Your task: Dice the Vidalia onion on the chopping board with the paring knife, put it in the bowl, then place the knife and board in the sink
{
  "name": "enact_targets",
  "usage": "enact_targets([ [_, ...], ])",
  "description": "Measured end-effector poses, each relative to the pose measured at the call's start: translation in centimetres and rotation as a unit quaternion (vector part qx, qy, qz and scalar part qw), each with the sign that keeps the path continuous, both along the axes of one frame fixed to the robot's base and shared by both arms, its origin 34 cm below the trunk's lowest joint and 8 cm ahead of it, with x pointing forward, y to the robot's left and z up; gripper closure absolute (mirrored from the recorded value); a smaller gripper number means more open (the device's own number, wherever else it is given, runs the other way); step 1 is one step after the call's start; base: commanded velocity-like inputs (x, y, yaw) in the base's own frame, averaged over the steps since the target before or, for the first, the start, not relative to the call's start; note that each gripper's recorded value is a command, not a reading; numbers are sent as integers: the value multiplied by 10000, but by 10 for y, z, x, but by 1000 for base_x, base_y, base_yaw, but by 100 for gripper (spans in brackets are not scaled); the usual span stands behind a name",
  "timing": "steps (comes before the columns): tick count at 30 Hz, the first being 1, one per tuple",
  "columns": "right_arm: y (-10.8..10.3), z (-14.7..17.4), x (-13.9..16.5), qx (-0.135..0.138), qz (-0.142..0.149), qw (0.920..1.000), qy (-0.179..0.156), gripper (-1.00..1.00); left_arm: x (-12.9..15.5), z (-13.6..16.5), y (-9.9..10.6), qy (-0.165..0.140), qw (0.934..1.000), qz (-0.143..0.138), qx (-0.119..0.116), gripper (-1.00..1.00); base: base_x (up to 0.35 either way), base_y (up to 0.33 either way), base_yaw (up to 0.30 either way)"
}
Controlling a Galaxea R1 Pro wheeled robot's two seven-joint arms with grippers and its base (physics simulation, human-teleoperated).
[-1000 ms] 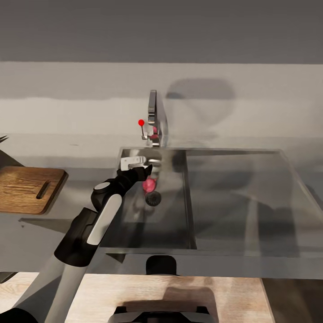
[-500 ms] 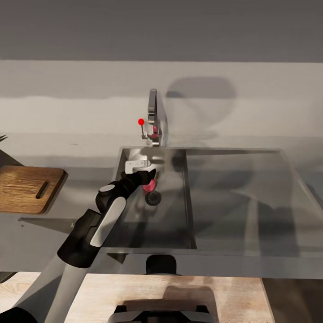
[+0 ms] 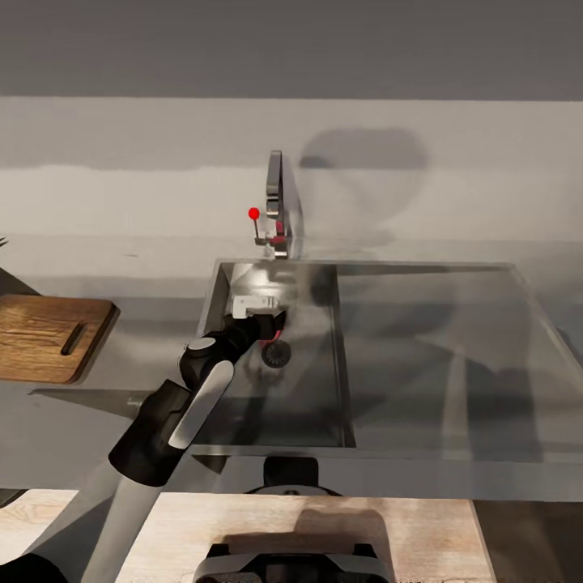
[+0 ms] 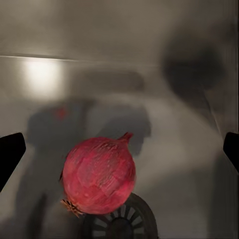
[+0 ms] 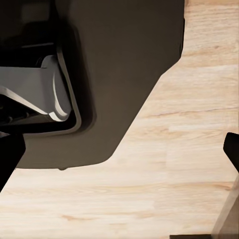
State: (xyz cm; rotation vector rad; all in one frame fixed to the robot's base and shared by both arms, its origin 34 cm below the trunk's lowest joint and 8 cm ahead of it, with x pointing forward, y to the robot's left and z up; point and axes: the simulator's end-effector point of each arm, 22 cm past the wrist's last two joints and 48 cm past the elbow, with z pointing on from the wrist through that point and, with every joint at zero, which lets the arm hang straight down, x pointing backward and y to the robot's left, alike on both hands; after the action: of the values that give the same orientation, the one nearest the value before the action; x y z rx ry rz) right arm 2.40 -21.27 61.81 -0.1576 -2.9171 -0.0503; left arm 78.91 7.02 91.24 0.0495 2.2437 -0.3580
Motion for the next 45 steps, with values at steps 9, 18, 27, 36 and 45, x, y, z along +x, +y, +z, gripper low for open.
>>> enact_targets([
  [9, 0, 1, -6, -2, 2, 10000, 72, -100, -6, -10, -11, 35, 9998, -156, 78, -100, 0, 0, 0],
  [18, 0, 3, -11, 0, 1, 9999, 146, -100, -8, -18, -10, 94, 9998, -161, 84, -100, 0, 0, 0],
  [27, 0, 4, -17, -1, 1, 9998, 216, -100, -9, -28, -9, 159, 9997, -158, 103, -100, 0, 0, 0],
  [36, 0, 5, -21, -1, 1, 9996, 265, -100, -10, -35, -7, 208, 9996, -157, 117, -100, 47, 0, 0],
  [45, 0, 5, -21, -1, 2, 9996, 275, -100, -10, -36, -4, 203, 9996, -151, 138, -100, 9, 0, 0],
])
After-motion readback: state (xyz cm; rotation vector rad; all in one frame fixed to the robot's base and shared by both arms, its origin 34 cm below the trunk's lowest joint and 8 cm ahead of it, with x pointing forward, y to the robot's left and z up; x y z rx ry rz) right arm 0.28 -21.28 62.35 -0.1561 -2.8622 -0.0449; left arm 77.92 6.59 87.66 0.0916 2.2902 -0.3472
